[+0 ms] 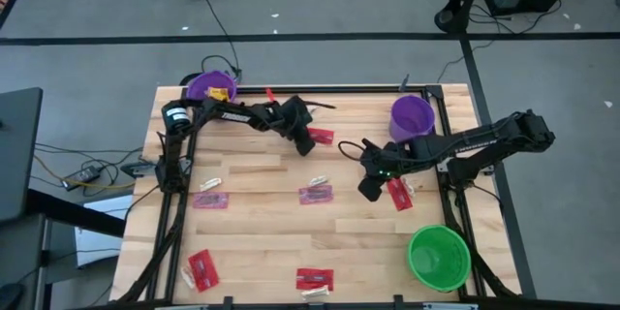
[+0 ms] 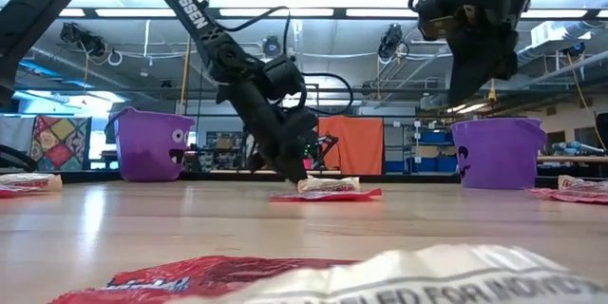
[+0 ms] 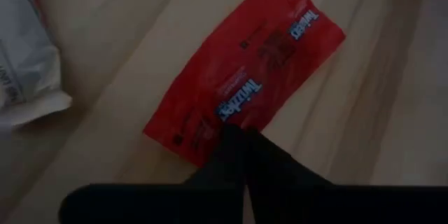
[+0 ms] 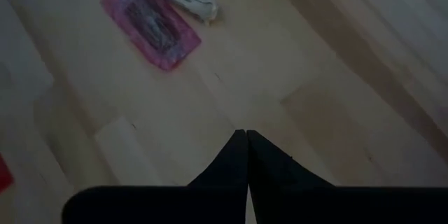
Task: Sort candy by brand, put in halloween buckets
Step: Put the red candy into the right purple bucket
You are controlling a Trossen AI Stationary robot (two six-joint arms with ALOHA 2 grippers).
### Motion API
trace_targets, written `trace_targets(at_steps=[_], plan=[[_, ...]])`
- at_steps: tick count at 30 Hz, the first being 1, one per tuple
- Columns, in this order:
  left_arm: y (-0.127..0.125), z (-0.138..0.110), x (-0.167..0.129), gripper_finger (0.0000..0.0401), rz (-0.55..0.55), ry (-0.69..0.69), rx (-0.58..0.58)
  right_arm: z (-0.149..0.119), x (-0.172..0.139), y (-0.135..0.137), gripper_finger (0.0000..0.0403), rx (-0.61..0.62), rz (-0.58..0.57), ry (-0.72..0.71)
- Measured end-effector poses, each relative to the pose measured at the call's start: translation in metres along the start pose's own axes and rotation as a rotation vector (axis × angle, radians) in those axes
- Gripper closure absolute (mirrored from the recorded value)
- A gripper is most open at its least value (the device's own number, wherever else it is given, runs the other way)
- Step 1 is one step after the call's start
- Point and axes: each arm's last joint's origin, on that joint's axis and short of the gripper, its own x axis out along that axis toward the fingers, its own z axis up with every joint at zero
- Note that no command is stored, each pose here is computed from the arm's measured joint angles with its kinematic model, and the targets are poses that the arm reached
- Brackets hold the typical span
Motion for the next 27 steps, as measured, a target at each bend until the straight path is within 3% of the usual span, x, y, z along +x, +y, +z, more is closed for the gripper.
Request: trace_targets(at_steps=[6,15,21,27], plan=[[-0.012,0.035,-0.018,0.0397,0.039,0.071,0.062,-0.01,-0.002,0.002,0.039,-0.049,-0.079,0.003],[-0.04,0.108,-0.064,0.04,0.059,-0.147,0.192,-0.029,0.0,0.008,0.0392,0.007,-0.194,-0.126],[-0.044,0.128,-0.063,0.04,0.027,-0.28,0.168,-0.024,-0.047,0.027,0.0393,0.055,-0.164,-0.347],[-0.058,0.142,-0.037,0.04,-0.027,-0.313,0.179,-0.009,-0.108,0.026,0.0394,0.05,-0.232,-0.453]])
